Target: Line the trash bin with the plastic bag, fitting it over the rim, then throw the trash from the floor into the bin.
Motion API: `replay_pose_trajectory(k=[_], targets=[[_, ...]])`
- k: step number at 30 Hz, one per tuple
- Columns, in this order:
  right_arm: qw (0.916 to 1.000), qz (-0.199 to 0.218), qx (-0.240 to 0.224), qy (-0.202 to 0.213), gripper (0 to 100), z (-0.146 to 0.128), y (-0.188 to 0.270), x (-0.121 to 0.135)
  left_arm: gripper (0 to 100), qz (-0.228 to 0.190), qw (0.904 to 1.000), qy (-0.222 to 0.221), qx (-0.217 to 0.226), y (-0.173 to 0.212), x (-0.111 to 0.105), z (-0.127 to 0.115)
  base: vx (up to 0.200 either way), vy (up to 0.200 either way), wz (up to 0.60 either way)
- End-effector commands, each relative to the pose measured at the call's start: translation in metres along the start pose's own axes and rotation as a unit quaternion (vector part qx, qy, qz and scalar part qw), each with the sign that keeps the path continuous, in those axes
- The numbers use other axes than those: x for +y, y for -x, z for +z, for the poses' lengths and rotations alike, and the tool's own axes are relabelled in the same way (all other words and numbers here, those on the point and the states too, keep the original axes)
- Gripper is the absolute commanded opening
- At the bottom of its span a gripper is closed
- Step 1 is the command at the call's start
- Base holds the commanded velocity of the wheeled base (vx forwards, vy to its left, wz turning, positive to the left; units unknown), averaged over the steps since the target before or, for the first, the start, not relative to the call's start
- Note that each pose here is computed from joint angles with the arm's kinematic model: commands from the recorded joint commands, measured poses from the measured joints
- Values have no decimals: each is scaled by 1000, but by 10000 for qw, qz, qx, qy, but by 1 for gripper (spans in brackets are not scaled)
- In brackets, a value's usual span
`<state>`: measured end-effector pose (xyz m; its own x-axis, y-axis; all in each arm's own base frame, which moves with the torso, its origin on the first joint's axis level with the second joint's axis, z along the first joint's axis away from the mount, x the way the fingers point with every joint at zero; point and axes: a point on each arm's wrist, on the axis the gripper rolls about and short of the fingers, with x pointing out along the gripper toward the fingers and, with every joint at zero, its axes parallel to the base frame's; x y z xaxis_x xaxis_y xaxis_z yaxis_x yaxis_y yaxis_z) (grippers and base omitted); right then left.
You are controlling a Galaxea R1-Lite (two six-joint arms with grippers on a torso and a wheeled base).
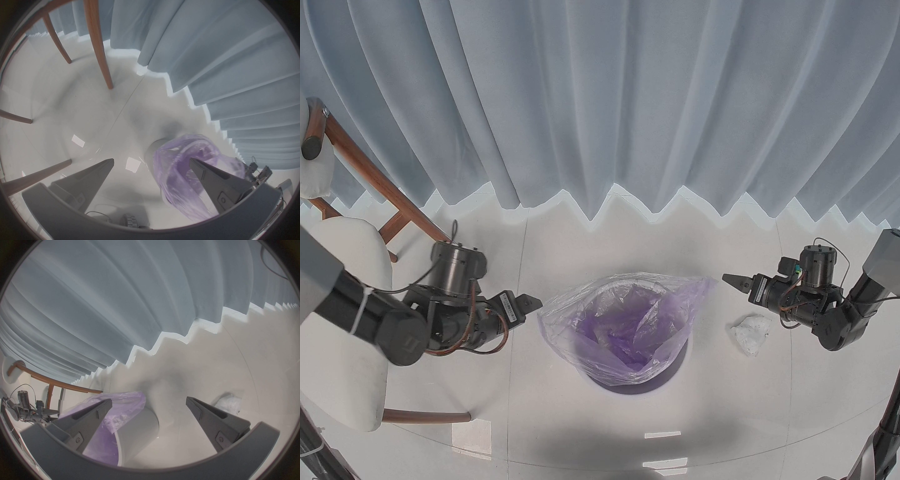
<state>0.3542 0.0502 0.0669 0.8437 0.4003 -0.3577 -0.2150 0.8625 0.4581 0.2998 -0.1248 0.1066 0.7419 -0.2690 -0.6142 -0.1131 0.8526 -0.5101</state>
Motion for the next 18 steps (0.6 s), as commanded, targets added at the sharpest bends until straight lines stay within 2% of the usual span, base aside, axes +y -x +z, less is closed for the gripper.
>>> replay_pose_trajectory(k=[1,5,7,8,10,12,15,18], targets=[[9998,91,-167,-41,100,2,44,17,100,-535,9976,-69,-444,86,6,-8,0,0,0],[9996,183,-219,-31,100,4,44,25,100,-763,9955,-35,-567,113,16,-17,0,0,0],[9992,330,-181,-157,100,2,48,37,100,-900,9945,-39,-525,123,23,-25,0,0,0],[9973,504,-111,-514,100,0,50,49,100,-1050,9935,-63,-441,133,34,-38,0,0,0],[9939,621,-80,-905,100,0,52,58,100,-1186,9921,-84,-411,142,46,-50,0,0,0],[9917,639,-81,-1109,100,3,54,60,100,-1280,9906,-93,-471,149,53,-58,0,0,0],[9910,543,129,-1213,100,0,56,62,100,-1270,9892,24,-733,158,64,-62,0,0,0],[9905,643,357,-1163,100,-1,52,76,100,-1095,9899,243,-867,161,72,-64,0,0,0]])
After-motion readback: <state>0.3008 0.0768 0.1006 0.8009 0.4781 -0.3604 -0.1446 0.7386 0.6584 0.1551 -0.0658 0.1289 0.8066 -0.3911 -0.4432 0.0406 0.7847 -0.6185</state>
